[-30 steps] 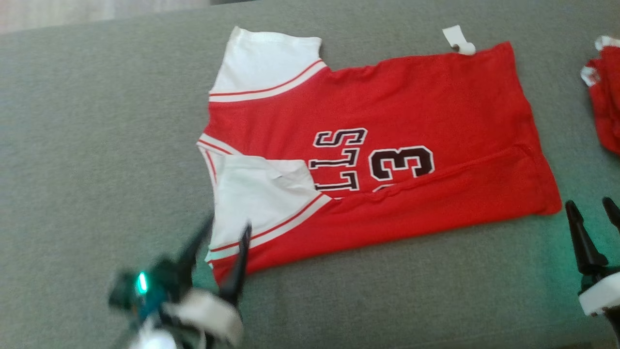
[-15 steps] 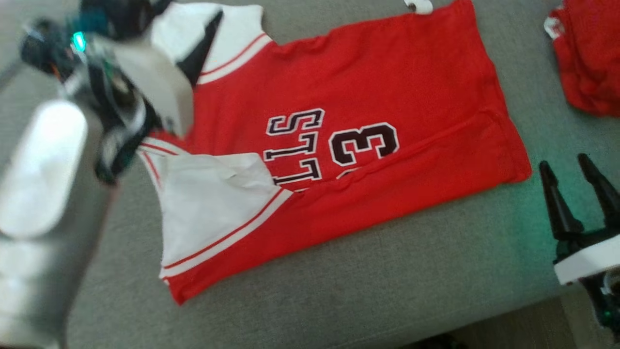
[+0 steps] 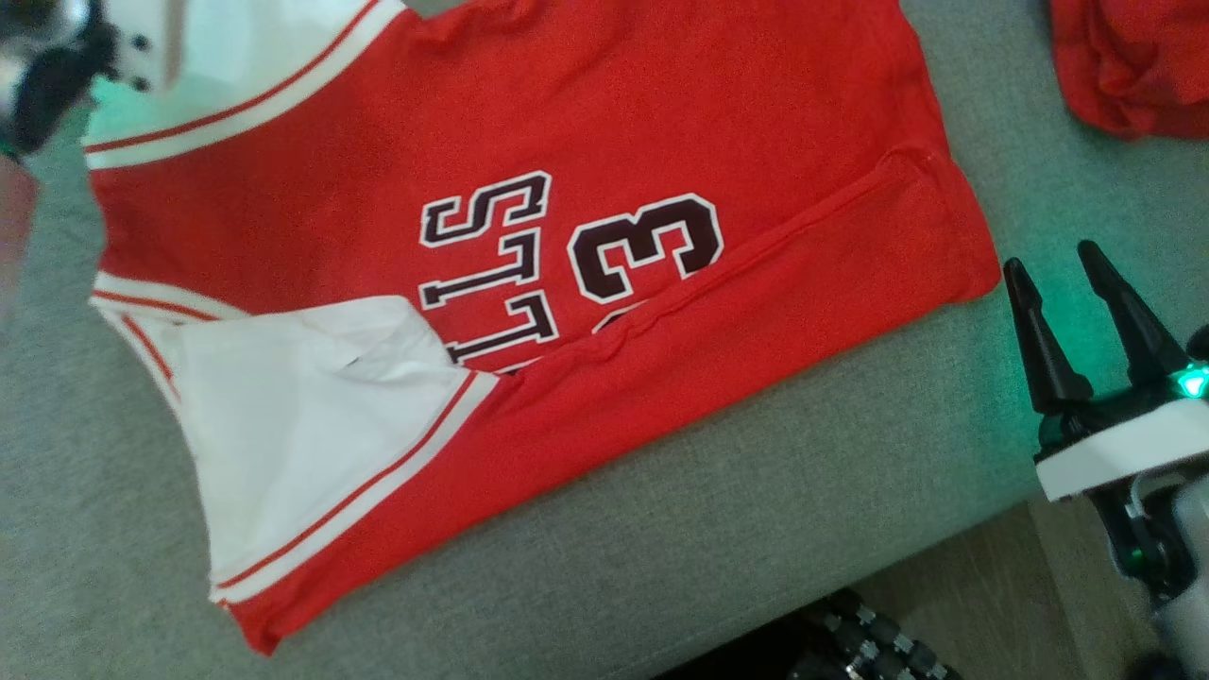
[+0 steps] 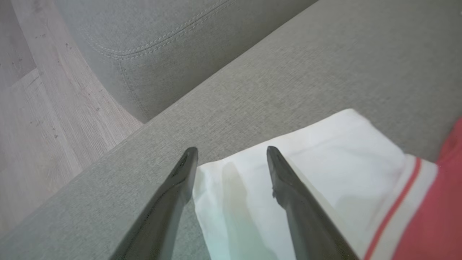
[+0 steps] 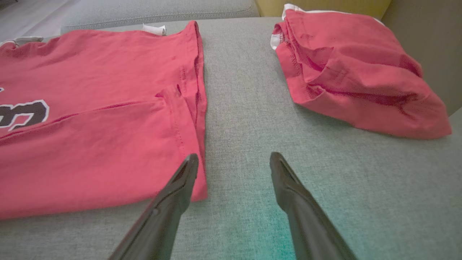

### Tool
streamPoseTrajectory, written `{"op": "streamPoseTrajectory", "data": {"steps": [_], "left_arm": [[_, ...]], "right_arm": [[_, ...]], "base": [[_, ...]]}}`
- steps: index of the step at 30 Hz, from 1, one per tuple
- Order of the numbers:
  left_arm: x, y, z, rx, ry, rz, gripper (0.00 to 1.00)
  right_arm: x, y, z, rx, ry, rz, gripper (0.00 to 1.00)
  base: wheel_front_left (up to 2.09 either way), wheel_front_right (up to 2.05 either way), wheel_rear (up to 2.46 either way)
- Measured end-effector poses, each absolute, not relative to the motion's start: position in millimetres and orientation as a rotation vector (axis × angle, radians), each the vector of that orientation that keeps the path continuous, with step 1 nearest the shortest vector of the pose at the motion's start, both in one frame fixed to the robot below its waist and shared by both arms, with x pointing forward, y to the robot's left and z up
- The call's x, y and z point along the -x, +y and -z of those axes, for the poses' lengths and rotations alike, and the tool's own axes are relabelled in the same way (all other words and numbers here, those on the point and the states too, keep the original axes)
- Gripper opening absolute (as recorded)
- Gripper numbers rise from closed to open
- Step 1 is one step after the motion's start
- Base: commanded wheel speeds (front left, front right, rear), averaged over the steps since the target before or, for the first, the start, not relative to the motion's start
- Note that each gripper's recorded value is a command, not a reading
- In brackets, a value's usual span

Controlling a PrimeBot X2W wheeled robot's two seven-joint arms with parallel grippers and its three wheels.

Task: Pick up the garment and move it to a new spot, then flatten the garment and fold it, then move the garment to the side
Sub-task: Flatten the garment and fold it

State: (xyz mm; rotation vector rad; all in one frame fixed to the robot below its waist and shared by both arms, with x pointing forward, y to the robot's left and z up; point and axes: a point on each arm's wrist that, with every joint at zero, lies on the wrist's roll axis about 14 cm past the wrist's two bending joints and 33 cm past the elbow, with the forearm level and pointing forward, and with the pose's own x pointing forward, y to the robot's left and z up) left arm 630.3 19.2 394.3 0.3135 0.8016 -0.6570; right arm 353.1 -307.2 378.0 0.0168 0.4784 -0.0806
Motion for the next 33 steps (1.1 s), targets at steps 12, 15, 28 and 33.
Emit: {"op": "streamPoseTrajectory", "data": {"steps": [12, 15, 28, 33], "left_arm": [[-646, 59, -363, -0.324, 0.910, 0.530, 1.00], [-643, 59, -361, -0.306, 0.933, 0.533, 1.00], [-636, 45, -356, -0.284, 0.940, 0.590, 1.00], [-635, 38, -354, -0.271, 0.938, 0.615, 0.00]], "right_arm": [[-353, -311, -365, -0.011, 0.509, 0.090, 1.00], [-357, -312, -364, -0.009, 0.505, 0.086, 1.00], [-362, -316, -361, -0.002, 0.503, 0.093, 1.00], [-363, -325, -361, 0.012, 0.511, 0.104, 1.00]], "base": [[0.00, 0.00, 0.00], [0.00, 0.00, 0.00], [0.00, 0.00, 0.00], [0.00, 0.00, 0.00]]}}
